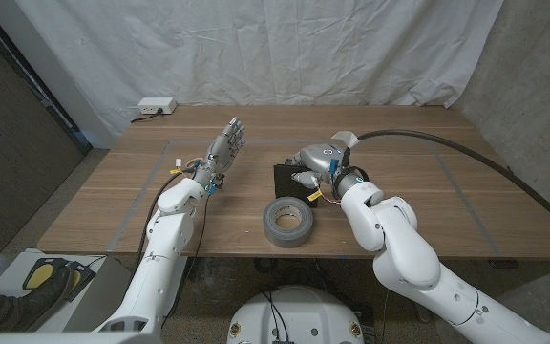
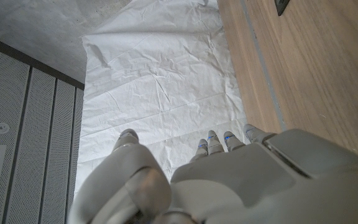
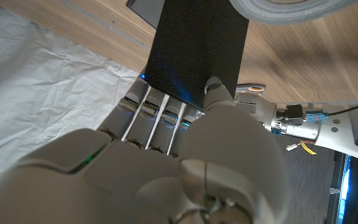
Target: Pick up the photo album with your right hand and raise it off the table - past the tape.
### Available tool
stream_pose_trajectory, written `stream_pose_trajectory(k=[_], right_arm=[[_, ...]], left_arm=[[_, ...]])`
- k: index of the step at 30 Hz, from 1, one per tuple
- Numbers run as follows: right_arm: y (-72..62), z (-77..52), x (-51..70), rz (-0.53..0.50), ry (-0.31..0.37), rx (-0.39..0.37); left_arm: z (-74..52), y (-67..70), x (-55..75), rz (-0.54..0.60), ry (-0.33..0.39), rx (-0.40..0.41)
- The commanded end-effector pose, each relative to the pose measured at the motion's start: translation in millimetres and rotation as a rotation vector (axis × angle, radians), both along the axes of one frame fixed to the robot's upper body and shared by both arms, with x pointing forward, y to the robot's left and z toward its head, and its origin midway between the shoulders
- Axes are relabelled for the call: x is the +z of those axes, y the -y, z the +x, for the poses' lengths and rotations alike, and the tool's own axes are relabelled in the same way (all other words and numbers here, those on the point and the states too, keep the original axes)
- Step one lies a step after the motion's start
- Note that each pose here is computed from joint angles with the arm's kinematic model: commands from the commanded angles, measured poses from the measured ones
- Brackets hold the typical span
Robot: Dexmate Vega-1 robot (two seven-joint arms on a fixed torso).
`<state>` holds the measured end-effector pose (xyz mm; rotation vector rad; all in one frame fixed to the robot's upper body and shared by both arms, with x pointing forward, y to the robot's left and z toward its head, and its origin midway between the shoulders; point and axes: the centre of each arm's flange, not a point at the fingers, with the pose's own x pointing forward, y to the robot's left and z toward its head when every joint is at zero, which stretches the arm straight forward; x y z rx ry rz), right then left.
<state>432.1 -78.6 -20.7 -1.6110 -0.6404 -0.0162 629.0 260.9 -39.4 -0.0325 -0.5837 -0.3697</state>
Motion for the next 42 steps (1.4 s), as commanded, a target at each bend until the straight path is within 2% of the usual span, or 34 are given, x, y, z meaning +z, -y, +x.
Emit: stream_pose_trajectory(k=[1,30,42], right_arm=[[-2.0,-0.6,-2.3,-0.002,0.009,-0.006],[-3.5,-0.8,1.0,0.037,0.076,0.006],[-5.1,-1.6,4.0,0.04,0.096,0.012]], left_arm=[[-2.5,-1.0,-3.0,-0.001,-0.002,0.005],[5.9,0.6,0.0,-0.007,-0.007,-0.014],[3.1,-4.5,1.8,-0.008,0.0,-0.007]])
